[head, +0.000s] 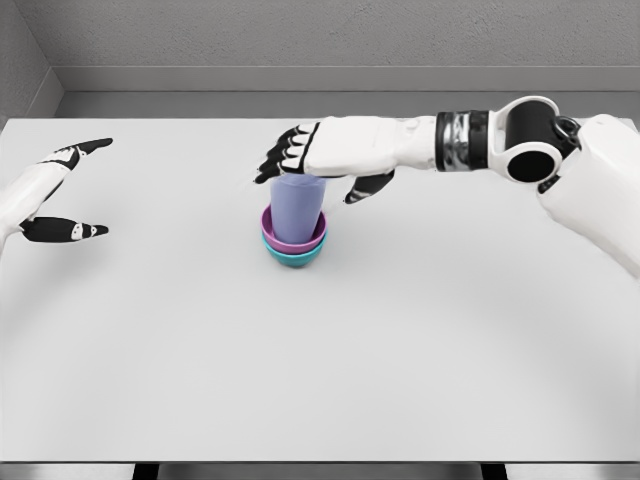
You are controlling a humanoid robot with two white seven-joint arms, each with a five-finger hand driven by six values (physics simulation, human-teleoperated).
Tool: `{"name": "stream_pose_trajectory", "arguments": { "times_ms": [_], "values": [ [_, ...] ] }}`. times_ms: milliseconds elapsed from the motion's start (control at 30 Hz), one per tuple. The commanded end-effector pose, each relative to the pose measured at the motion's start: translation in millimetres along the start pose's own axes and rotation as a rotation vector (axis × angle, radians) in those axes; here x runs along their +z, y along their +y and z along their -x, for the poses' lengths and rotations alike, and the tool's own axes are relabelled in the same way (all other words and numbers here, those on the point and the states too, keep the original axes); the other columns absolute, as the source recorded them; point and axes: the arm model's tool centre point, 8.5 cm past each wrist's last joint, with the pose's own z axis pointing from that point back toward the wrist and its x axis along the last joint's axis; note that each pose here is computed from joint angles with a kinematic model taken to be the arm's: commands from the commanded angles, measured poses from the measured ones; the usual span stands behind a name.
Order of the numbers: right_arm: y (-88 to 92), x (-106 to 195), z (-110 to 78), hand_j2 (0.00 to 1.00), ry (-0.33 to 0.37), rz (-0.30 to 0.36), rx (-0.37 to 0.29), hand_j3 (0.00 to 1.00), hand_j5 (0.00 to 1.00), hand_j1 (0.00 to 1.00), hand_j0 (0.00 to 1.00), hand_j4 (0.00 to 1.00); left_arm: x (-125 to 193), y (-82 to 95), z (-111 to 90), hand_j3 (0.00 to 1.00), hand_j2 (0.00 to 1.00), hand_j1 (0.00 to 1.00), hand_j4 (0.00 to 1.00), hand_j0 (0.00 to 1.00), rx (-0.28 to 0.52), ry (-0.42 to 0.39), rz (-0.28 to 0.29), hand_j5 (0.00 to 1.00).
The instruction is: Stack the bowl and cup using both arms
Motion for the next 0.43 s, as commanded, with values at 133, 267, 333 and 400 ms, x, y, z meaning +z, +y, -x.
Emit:
{"name": "stream_pose_trajectory", "arguments": {
  "times_ms": [133, 267, 333, 400],
  "values": [
    [23.4, 141, 53.6, 1.00, 0.303, -0.017, -0.100, 1.00, 1.00, 1.00, 1.00, 1.00, 0, 0.6, 0, 1.00, 1.00, 1.00, 1.00, 1.00, 0.006, -0.002, -0.004, 1.00],
    [49.1, 216, 80.3, 1.00, 0.496, -0.062, -0.187, 1.00, 1.00, 1.00, 1.00, 1.00, 0, 0.3, -1, 1.00, 1.00, 1.00, 1.00, 1.00, 0.005, -0.004, -0.004, 1.00],
    [48.2, 214, 79.6, 1.00, 0.491, -0.059, -0.184, 1.00, 1.00, 1.00, 1.00, 1.00, 0, 0.3, -1, 1.00, 1.00, 1.00, 1.00, 1.00, 0.006, -0.002, -0.004, 1.00],
    [49.0, 212, 79.2, 1.00, 0.486, -0.060, -0.185, 1.00, 1.00, 1.00, 1.00, 1.00, 0, 0.3, -1, 1.00, 1.00, 1.00, 1.00, 1.00, 0.005, -0.004, -0.004, 1.00]
  ]
}}
